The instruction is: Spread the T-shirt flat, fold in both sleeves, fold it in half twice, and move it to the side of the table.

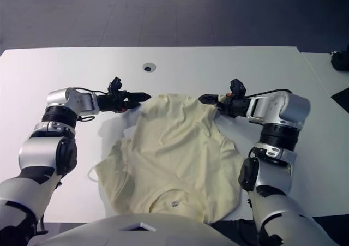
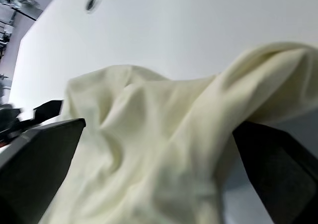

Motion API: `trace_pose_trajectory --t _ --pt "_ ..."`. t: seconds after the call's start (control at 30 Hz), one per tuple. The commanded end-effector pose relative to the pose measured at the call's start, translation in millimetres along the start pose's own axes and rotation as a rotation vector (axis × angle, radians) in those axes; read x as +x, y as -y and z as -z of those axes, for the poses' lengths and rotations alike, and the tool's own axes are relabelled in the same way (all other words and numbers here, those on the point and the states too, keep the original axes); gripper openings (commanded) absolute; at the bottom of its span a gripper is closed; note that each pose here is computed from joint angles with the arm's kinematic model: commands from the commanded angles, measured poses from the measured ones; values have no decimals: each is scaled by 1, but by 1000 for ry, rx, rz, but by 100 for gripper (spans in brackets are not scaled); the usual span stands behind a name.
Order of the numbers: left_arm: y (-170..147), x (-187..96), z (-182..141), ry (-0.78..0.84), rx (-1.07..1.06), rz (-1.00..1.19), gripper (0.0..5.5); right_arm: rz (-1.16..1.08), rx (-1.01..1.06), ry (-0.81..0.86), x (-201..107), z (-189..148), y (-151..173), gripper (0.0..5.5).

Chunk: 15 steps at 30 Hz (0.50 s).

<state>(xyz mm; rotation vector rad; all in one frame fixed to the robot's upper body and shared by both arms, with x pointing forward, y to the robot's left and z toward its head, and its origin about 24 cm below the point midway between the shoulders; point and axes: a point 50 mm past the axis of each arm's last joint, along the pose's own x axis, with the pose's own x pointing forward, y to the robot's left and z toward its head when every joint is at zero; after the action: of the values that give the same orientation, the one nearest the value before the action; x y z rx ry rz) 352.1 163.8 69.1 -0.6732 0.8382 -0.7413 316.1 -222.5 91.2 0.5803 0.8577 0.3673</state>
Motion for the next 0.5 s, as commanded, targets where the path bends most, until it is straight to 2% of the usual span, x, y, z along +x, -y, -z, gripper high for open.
trace_pose_trajectory --t 0.03,0.27,0.5 --pt "4 10 -6 39 -15 -13 503 91 13 39 10 -10 14 540" --pt "16 30 1 5 2 44 385 55 -33 17 21 -20 3 427" --pt "13 28 -1 6 23 28 264 34 -50 -9 25 -18 -2 310"
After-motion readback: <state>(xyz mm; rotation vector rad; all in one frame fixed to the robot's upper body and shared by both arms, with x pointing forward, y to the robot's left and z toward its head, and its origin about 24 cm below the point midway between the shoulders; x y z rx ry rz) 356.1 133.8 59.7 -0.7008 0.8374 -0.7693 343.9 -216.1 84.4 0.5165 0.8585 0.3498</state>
